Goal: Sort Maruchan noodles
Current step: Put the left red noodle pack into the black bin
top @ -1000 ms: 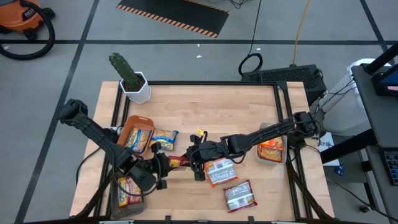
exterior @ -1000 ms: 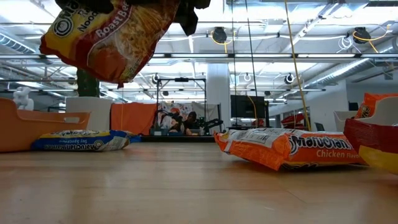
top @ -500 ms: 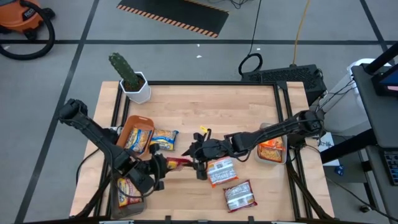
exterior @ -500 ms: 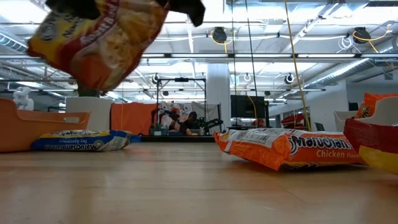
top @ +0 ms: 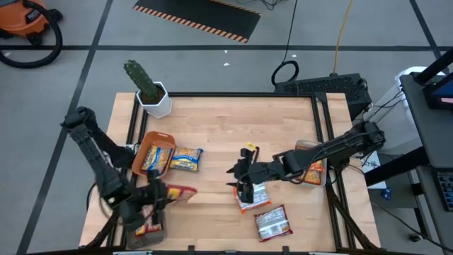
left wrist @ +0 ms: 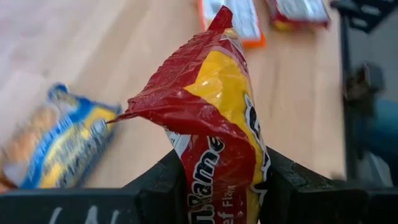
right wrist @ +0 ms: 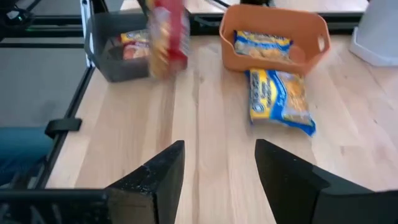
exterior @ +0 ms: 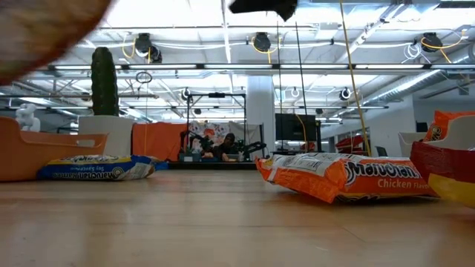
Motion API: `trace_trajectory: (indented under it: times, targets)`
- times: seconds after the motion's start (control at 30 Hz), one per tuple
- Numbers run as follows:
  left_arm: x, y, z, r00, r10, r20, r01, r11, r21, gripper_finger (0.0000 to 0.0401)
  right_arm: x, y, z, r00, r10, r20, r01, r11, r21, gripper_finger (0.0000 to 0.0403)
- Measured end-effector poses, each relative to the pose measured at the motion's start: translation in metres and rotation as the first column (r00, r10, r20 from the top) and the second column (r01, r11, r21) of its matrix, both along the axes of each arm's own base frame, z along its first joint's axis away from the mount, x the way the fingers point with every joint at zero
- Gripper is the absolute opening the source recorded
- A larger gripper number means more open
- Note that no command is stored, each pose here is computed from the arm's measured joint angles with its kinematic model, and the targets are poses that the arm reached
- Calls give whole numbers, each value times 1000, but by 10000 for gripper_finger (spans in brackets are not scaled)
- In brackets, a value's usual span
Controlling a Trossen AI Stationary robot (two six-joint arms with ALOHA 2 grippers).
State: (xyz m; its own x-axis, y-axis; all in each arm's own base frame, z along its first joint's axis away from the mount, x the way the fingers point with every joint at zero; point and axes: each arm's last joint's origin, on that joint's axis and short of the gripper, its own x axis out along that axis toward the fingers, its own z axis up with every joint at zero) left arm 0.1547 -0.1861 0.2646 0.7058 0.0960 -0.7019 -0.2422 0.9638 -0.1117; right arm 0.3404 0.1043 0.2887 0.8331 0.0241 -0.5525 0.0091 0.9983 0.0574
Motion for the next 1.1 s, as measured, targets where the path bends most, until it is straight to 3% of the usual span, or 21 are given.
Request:
trace_trajectory:
  times: [0.17, 0.33, 0.43, 0.5, 0.63, 0.77, 1.1]
  targets:
    - [-37, -19, 3, 998, -58, 23, 60, 995, -84, 133, -19, -6, -5, 999, -22, 35, 21, 999, 44, 188]
    - [-73, -22, 18, 984, -172, 36, 176, 963, -206, 133, -33, -11, -3, 980, -29, 197, 9, 995, 100, 187]
    - [-83, -16, 27, 985, -162, 57, 171, 947, -272, 133, -40, -13, -1, 948, -38, 315, -7, 990, 141, 187]
    - [-89, -16, 28, 976, -219, 8, 212, 931, -298, 133, -45, -15, -1, 924, -45, 380, -20, 986, 163, 187]
    - [-98, -17, 26, 919, -386, -84, 354, 899, -260, 133, -53, -17, -3, 889, -54, 455, -37, 981, 188, 187]
    - [-101, -18, 25, 873, -479, -91, 460, 871, -174, 133, -55, -17, -7, 882, -56, 469, -41, 980, 192, 187]
    - [-101, -19, 24, 842, -528, -115, 506, 845, -176, 133, -54, -17, -7, 879, -54, 473, -42, 981, 190, 187]
